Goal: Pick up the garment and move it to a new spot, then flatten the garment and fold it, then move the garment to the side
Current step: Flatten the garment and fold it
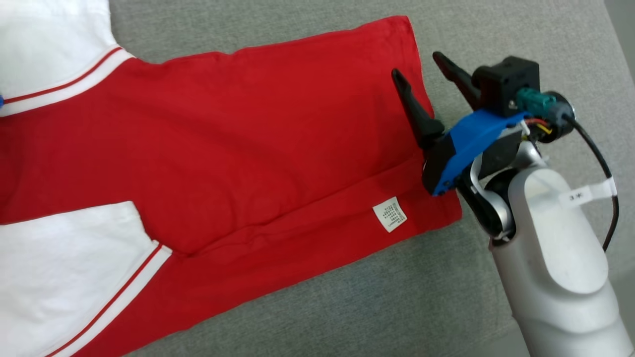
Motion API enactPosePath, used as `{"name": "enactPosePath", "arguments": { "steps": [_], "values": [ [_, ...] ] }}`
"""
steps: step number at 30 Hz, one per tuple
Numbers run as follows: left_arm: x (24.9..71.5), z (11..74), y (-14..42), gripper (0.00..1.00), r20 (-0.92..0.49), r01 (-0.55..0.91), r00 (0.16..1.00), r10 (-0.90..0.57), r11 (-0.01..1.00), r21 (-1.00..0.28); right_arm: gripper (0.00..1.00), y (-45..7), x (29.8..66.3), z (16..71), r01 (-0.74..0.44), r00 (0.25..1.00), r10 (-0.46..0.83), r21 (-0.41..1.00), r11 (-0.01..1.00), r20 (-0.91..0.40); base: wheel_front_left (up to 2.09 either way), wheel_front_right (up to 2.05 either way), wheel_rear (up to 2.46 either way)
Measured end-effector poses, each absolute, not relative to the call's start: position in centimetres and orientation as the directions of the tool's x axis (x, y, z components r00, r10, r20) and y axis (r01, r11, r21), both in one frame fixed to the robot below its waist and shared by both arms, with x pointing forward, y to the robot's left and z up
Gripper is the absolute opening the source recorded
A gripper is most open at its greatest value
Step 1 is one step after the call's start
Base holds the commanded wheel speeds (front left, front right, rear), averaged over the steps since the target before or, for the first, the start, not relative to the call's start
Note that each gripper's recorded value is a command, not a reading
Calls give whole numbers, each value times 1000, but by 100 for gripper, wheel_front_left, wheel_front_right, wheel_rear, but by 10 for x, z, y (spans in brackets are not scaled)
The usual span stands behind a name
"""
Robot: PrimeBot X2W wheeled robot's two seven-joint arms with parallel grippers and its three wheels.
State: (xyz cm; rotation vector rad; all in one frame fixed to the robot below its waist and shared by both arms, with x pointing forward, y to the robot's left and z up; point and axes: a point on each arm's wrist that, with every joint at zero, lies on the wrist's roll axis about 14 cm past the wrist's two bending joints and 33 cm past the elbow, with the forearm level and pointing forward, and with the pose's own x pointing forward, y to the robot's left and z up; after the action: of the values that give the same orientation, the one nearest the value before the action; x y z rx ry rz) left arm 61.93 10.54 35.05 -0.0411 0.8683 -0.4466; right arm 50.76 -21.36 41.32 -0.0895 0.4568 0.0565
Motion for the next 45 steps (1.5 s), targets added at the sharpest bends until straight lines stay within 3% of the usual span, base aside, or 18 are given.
{"name": "enactPosePath", "arguments": {
  "steps": [9, 20, 21, 22, 23, 26, 27, 28, 38, 45],
  "values": [
    [609, 400, 106, 0, -633, 429, 635, -442, 884, -187, 100, -216, 540, 416, -115, 862, 13, -172, 978, -507, 0, 0, 0],
    [593, 418, 101, 0, -574, 482, 649, -499, 854, -197, 100, -232, 560, 384, -94, 766, -45, -181, 979, -641, 0, 0, 0],
    [593, 418, 101, 0, -571, 481, 651, -499, 854, -198, 93, -233, 560, 380, -93, 756, -49, -182, 979, -652, 0, 0, 0],
    [593, 419, 102, 0, -568, 480, 654, -500, 854, -199, 63, -233, 561, 377, -93, 748, -49, -177, 980, -662, 0, 0, 0],
    [593, 419, 102, 0, -566, 481, 654, -502, 853, -201, 48, -231, 561, 374, -90, 741, -44, -165, 982, -670, 0, 0, 0],
    [592, 420, 101, 0, -556, 482, 658, -508, 851, -208, 24, -227, 562, 373, -91, 731, -39, -153, 984, -681, 0, 0, 0],
    [592, 421, 101, 0, -549, 482, 662, -509, 851, -208, 4, -228, 563, 372, -86, 732, -38, -148, 985, -681, 0, 0, 0],
    [593, 423, 101, 0, -546, 482, 666, -509, 852, -206, 0, -228, 563, 372, -84, 732, -38, -146, 986, -680, 0, 0, 0],
    [586, 453, 106, 0, -472, 480, 714, -517, 853, -207, 0, -213, 577, 413, -118, 849, 16, -161, 980, -528, 0, 0, 0],
    [539, 471, 109, 0, -433, 494, 723, -538, 841, -221, 0, -204, 542, 428, -164, 879, 74, -152, 975, -471, 0, 0, 0]
  ]
}}
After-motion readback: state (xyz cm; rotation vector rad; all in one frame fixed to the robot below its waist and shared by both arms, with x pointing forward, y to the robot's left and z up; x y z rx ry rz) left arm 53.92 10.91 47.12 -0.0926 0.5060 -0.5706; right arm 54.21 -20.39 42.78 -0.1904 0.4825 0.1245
